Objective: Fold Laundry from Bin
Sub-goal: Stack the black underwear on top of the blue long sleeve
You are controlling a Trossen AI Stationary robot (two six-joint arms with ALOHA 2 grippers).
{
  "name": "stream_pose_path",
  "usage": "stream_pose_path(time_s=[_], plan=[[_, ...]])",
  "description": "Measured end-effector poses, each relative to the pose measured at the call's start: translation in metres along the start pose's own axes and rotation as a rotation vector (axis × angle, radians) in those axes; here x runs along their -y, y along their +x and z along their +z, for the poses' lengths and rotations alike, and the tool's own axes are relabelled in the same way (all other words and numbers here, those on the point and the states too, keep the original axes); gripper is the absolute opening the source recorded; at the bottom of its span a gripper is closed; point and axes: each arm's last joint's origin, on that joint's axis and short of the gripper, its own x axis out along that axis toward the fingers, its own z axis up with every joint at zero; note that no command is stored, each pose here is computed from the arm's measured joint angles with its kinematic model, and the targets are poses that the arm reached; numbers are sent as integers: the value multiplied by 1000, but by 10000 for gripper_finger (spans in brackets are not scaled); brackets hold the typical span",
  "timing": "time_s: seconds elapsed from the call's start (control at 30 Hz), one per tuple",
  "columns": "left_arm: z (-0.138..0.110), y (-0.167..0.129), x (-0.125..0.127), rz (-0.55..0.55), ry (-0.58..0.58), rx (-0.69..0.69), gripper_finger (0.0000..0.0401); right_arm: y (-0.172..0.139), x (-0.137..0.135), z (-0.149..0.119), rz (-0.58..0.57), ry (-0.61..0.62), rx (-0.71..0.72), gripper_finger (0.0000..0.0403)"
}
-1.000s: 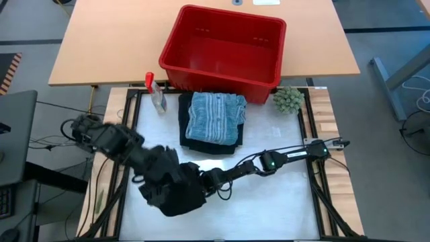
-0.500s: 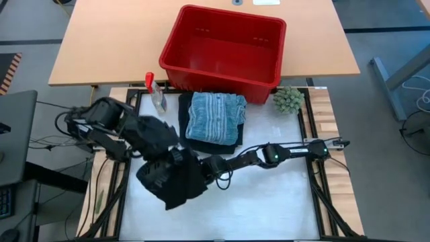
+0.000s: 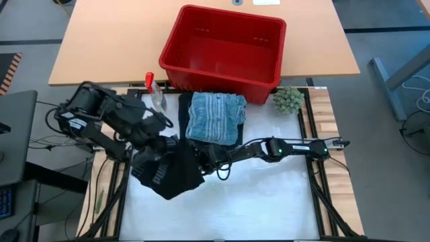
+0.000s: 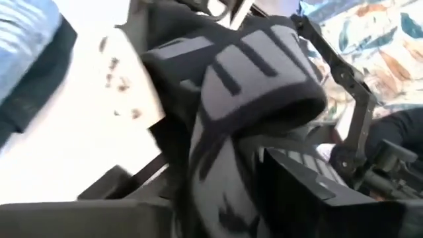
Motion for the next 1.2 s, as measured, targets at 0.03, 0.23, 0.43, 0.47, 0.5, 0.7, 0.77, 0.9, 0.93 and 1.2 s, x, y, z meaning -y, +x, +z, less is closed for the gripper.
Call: stream_pose_path(time_s=[0.03, 0.23, 0.43, 0.47, 0.5, 0.7, 0.77, 0.9, 0.93, 1.2], plan=[[0, -3, -2, 7, -6, 7, 148, 0, 0, 0, -1, 6, 3, 17], [0, -22, -11, 5, -17, 52, 169, 0, -1, -1, -6, 18, 12, 17], [-3, -54, -23, -44, -36, 126, 171, 0, 0, 1, -43, 45, 52, 18], [-5, -62, -25, -56, -44, 145, 170, 0, 1, 1, -48, 44, 58, 18], [-9, -70, -26, -64, -51, 166, 170, 0, 2, 3, -50, 42, 60, 18], [-47, -122, -27, -22, -60, 362, 169, -4, 11, 14, -68, 47, 90, 19], [-59, -132, -29, 6, -99, 426, 169, -4, 13, 19, -64, 40, 102, 19], [-69, -128, -34, -2, -120, 468, 169, -4, 18, 35, -60, 16, 126, 19], [-68, -119, -35, -12, -111, 456, 169, -3, 19, 41, -65, 8, 136, 19], [-68, -94, -46, 89, 100, 501, 166, 5, 29, 112, -86, -115, 203, 19]])
